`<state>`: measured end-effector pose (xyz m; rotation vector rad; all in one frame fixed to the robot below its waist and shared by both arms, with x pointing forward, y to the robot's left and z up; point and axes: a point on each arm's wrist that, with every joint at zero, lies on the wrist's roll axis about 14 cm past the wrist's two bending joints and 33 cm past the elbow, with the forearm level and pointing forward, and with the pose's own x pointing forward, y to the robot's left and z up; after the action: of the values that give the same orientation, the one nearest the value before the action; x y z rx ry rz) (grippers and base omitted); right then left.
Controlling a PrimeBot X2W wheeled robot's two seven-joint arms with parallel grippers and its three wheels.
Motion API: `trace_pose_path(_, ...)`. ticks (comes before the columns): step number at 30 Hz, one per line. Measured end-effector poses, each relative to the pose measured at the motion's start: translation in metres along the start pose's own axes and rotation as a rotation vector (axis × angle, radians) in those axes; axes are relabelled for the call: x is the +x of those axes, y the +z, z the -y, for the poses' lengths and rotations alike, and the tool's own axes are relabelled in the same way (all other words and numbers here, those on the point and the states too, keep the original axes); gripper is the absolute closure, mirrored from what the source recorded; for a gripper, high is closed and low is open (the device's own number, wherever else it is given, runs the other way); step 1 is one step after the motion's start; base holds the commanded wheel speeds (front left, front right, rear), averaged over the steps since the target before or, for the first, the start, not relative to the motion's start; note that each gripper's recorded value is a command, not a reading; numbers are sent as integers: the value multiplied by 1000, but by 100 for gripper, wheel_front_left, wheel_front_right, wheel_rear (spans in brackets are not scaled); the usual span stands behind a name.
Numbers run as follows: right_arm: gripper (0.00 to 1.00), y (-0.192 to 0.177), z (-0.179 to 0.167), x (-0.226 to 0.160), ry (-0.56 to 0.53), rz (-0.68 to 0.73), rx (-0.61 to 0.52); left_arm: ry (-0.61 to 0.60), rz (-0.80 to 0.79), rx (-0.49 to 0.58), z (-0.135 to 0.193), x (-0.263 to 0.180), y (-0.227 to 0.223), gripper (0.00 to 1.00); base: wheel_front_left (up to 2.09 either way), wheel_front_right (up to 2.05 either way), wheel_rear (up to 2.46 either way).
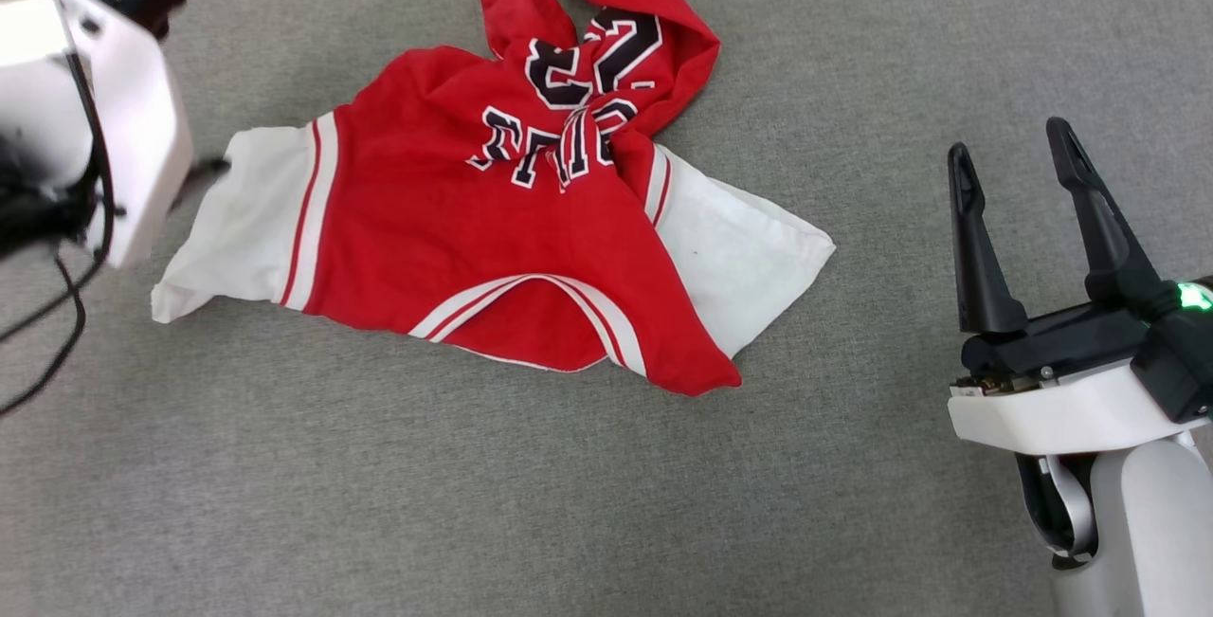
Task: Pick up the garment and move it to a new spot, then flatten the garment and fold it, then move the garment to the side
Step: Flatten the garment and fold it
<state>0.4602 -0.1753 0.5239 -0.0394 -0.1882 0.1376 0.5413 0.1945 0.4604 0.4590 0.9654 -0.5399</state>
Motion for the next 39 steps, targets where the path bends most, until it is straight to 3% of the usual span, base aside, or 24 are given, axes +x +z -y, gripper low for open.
trace_pose_path(9,0,-11,9,-1,-14,-29,-13,-51,-240,-22,17,40,-77,0,0,0,0)
trace_pose_path(15,0,-13,13,-1,-24,-35,-19,-82,-247,-64,28,54,-94,0,0,0,0)
trace_pose_path(16,0,-12,13,0,-25,-33,-20,-84,-234,-72,30,55,-94,56,0,0,0)
trace_pose_path(17,0,-12,14,0,-25,-31,-22,-80,-219,-72,30,54,-93,100,0,0,0)
trace_pose_path(27,0,1,6,-3,2,-6,-20,-15,-22,-89,14,10,-80,100,0,0,0)
trace_pose_path(34,0,8,1,-6,18,5,-17,35,-61,-198,11,-25,-140,100,0,0,0)
trace_pose_path(39,0,3,-1,-6,30,-10,-20,14,-124,-268,33,-14,-174,100,0,0,0)
